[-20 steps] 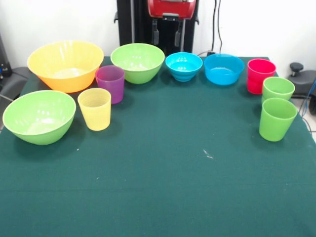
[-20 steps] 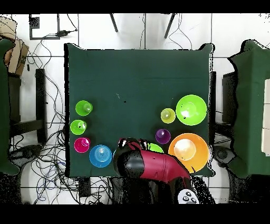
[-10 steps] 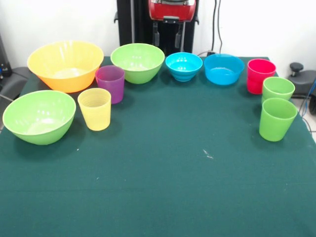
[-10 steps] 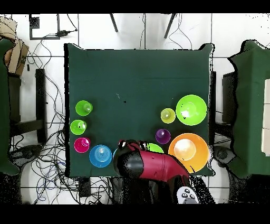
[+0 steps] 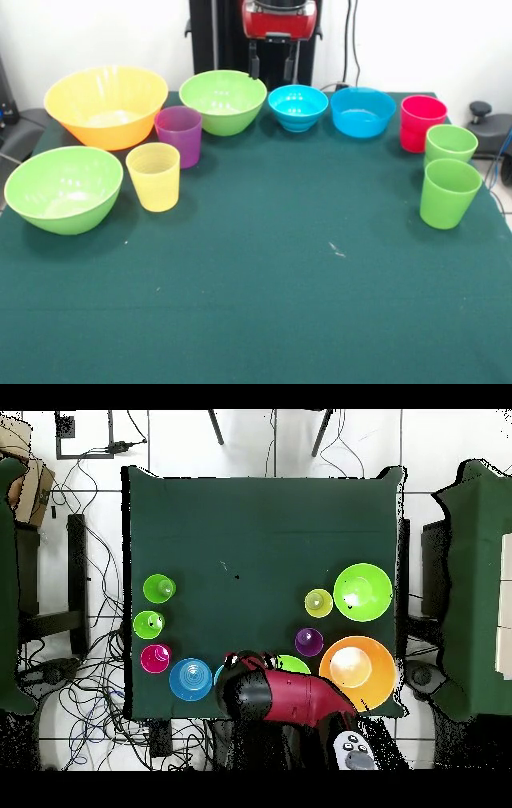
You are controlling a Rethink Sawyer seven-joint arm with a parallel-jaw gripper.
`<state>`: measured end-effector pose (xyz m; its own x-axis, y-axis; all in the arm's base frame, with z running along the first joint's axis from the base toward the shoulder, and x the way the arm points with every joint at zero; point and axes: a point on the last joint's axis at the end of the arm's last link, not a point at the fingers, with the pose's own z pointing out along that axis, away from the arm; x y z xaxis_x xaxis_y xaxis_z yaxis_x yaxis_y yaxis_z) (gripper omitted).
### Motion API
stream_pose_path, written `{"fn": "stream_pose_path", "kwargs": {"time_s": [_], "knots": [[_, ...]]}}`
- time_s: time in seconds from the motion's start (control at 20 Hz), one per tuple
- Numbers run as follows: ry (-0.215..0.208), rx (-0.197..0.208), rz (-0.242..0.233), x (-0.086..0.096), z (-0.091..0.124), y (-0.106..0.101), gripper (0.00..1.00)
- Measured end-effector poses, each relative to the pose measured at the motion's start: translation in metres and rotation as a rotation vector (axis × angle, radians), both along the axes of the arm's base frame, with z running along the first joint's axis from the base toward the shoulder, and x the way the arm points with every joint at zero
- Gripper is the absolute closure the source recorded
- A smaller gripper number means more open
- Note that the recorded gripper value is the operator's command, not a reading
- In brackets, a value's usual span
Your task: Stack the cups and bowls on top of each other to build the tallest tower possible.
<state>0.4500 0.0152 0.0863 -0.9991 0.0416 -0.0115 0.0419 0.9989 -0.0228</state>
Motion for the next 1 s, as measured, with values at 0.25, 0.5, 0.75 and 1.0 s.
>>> {"fn": "stream_pose_path", "kwargs": {"time_s": [0.25,0.5,0.75,1.0], "knots": [[0.016,0.004,-0.006,-0.004,-0.006,-0.004,0.00],[0.035,0.008,-0.016,-0.010,-0.013,-0.010,0.00],[0.044,0.009,-0.020,-0.013,-0.023,-0.011,0.00],[0.043,0.011,-0.022,-0.012,-0.032,-0.012,0.00]]}}
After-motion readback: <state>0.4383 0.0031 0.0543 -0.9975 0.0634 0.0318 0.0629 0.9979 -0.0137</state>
